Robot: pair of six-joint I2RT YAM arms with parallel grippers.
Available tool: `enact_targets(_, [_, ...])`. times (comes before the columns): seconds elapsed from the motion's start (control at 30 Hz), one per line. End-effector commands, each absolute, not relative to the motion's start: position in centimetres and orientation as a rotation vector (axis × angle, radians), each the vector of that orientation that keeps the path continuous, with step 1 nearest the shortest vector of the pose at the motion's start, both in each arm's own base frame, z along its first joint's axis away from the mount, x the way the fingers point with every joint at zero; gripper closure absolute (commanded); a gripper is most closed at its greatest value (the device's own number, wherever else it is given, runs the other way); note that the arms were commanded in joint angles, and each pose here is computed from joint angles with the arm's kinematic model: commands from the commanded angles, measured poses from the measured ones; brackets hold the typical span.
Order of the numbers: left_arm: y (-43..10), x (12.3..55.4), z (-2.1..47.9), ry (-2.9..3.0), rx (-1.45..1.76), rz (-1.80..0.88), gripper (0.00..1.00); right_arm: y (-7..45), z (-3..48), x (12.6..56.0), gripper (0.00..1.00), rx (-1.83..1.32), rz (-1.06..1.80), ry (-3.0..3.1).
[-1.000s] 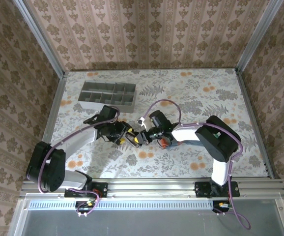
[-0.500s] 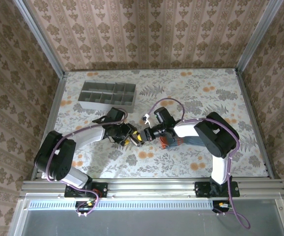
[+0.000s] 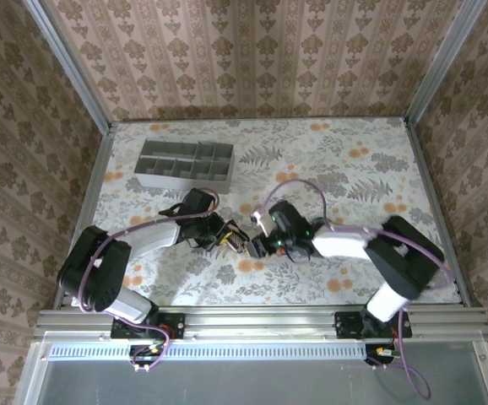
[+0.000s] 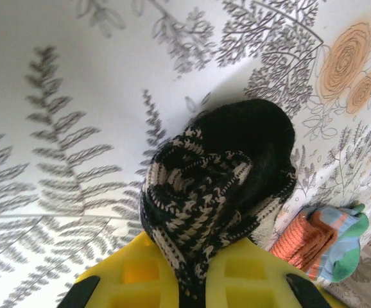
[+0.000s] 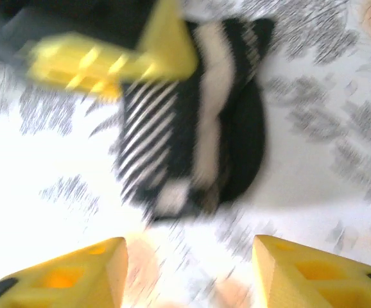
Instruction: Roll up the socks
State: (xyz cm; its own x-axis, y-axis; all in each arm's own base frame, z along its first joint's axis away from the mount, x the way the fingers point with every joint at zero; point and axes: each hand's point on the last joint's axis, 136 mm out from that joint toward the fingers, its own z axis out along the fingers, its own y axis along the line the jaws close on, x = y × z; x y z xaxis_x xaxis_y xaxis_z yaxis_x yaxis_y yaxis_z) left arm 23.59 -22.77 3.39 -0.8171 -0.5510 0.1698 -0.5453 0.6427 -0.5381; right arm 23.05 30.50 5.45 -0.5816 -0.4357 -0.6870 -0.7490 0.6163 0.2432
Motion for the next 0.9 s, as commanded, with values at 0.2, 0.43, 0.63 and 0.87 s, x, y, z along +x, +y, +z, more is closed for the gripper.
enact_targets(0.2, [-15.6,14.2,-1.9,3.101,-1.271,-0.321,0.93,32.4,6.3,23.0,0.38,-1.215,0.153,1.992])
enact_targets(0.43, [-16.1,15.1,-1.9,3.112,-1.253,-0.35,0.92,35.6,6.1,24.7,0.37,-1.218,0.118,1.97])
enact_targets(0.63, [-16.3,16.0,-1.4,3.105,-1.231,-0.406,0.9,35.2,3.2,26.4,0.37,-1.206,0.027,2.07])
enact_targets(0.87, [-17.3,17.7,0.1,3.065,-1.192,-0.548,0.72,34.6,1.2,26.8,0.64,-1.19,0.084,2.204])
